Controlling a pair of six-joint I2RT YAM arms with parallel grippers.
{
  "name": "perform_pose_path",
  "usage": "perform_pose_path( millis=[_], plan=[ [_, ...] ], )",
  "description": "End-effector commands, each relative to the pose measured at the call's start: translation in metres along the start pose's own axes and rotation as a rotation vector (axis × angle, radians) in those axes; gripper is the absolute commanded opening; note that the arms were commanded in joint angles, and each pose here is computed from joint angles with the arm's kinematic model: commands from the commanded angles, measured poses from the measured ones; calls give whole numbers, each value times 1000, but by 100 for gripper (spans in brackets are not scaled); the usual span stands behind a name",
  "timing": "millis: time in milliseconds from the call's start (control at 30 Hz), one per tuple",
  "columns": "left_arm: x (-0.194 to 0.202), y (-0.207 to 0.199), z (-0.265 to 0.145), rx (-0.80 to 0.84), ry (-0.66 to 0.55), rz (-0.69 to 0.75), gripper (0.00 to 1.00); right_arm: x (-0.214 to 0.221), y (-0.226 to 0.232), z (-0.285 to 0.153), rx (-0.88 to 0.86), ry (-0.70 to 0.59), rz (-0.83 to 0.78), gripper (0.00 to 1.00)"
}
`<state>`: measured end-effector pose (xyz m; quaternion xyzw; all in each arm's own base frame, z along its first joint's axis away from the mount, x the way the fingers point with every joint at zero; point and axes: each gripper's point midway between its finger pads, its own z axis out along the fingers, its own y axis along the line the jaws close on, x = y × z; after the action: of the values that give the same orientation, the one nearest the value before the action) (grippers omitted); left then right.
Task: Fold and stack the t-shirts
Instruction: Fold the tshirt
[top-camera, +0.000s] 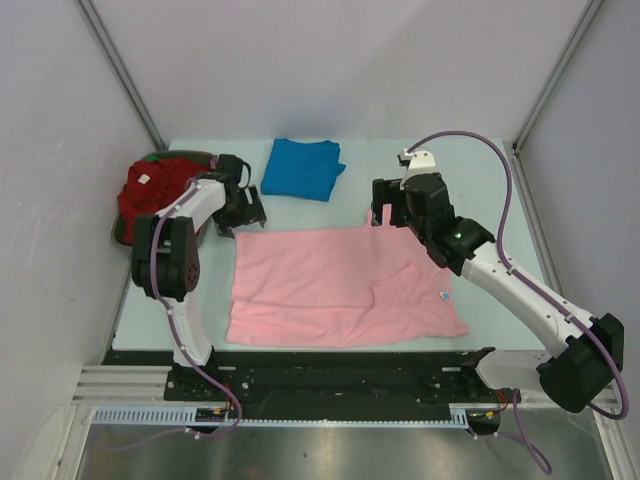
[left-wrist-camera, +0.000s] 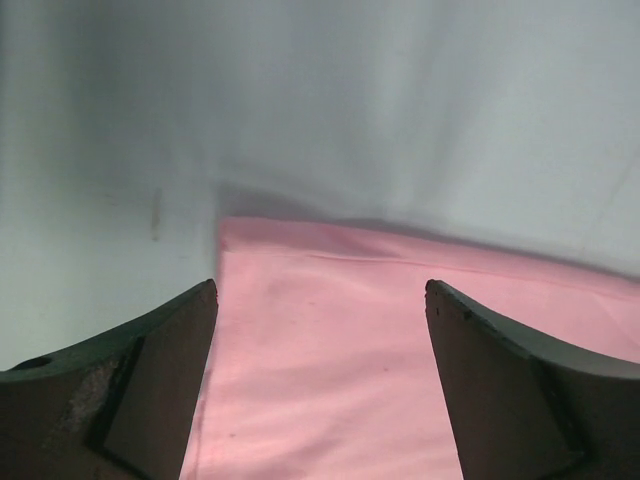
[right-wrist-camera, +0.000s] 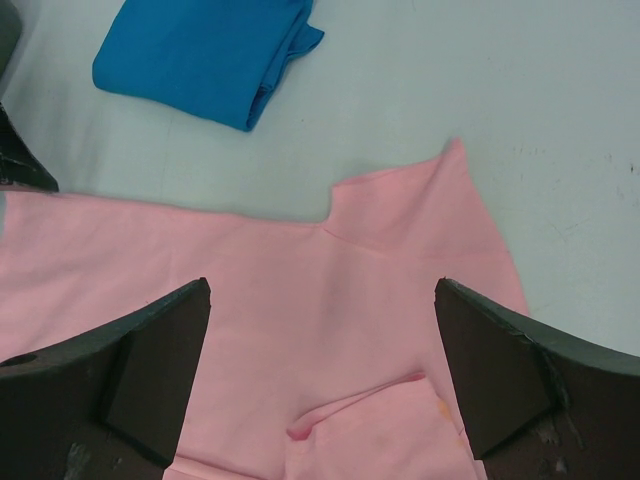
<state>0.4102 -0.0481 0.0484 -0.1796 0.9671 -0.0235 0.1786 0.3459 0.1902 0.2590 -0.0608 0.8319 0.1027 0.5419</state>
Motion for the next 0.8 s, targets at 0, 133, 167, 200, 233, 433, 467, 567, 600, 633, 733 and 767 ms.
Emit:
perform_pose_path(
  millis=[0, 133, 167, 200, 233, 433, 467, 567, 600, 633, 733, 767],
  plan=[
    [5, -22, -1, 49, 8, 43, 88, -11, 3, -2, -10, -39, 15, 100],
    [3, -20, 5, 8, 6, 42, 84, -9, 3, -2, -8, -33, 15, 100],
    [3, -18, 7, -3, 7, 43, 84, -9, 3, -2, -6, -32, 14, 100],
    [2, -16, 7, -12, 6, 43, 83, -8, 3, -1, -6, -30, 13, 100],
    [1, -13, 11, -36, 4, 44, 82, -8, 2, -1, -5, -28, 11, 100],
    [-7, -1, 18, -121, -9, 40, 80, -4, 3, 2, -4, -18, 9, 100],
    [-7, 1, 22, -134, -5, 42, 79, -3, 3, 4, -4, -13, 6, 100],
    [-10, 2, 24, -146, -6, 38, 77, 2, 1, 8, 13, -1, 3, 100],
    [-11, 2, 24, -146, -12, 35, 76, 4, -2, 11, 30, 3, 4, 100],
    [-10, 3, 24, -150, -14, 33, 74, 4, -5, 13, 42, 4, 10, 100],
    [-12, 3, 25, -152, -22, 31, 61, 11, -24, 27, 104, 25, 63, 100],
    [-13, 4, 26, -151, -25, 31, 54, 11, -30, 30, 124, 26, 87, 100]
  ],
)
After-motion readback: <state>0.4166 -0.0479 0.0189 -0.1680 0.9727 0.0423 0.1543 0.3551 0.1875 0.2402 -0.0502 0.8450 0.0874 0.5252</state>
